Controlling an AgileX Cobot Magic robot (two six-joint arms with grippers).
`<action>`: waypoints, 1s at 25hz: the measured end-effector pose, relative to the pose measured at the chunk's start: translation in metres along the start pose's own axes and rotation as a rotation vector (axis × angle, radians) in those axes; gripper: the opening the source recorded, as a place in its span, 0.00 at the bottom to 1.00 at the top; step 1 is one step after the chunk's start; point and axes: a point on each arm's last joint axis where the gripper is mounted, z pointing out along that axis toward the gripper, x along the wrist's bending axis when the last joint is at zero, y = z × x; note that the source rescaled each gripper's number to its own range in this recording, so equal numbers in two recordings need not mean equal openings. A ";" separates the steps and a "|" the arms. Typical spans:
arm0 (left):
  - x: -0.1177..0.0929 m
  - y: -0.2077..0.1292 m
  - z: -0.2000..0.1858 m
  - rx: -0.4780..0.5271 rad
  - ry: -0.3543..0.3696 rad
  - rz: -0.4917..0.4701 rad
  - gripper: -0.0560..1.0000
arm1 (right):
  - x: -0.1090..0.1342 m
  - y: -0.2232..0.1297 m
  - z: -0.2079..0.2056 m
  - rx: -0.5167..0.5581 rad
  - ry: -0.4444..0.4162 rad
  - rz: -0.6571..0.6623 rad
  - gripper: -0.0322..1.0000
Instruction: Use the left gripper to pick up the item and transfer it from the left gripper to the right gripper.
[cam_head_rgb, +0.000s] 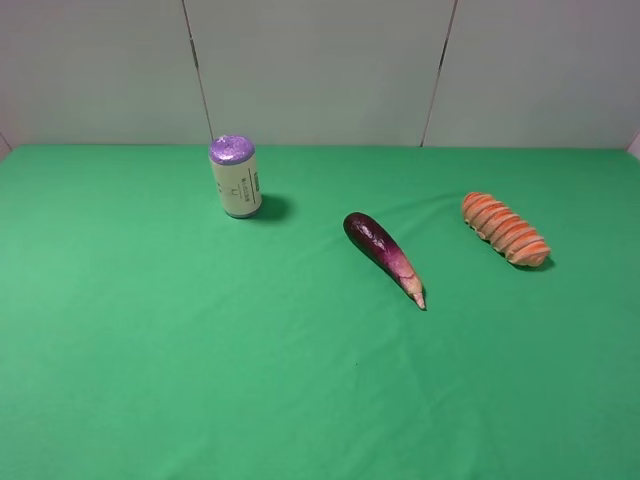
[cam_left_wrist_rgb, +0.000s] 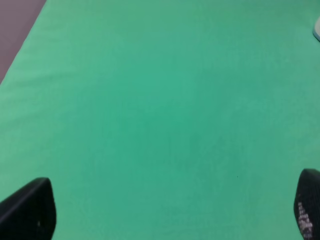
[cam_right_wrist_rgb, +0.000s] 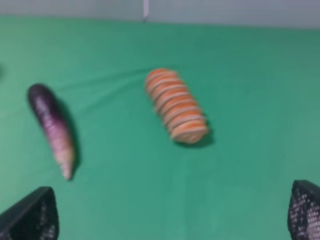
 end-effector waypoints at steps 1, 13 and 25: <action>0.000 0.000 0.000 0.000 0.000 0.000 0.95 | -0.001 -0.005 0.000 -0.007 -0.011 0.011 1.00; 0.000 0.000 0.000 0.000 0.000 0.000 0.95 | -0.003 -0.030 0.003 -0.068 -0.053 0.027 1.00; 0.000 0.000 0.000 0.000 0.000 0.000 0.95 | -0.003 -0.030 0.003 -0.074 -0.051 0.028 1.00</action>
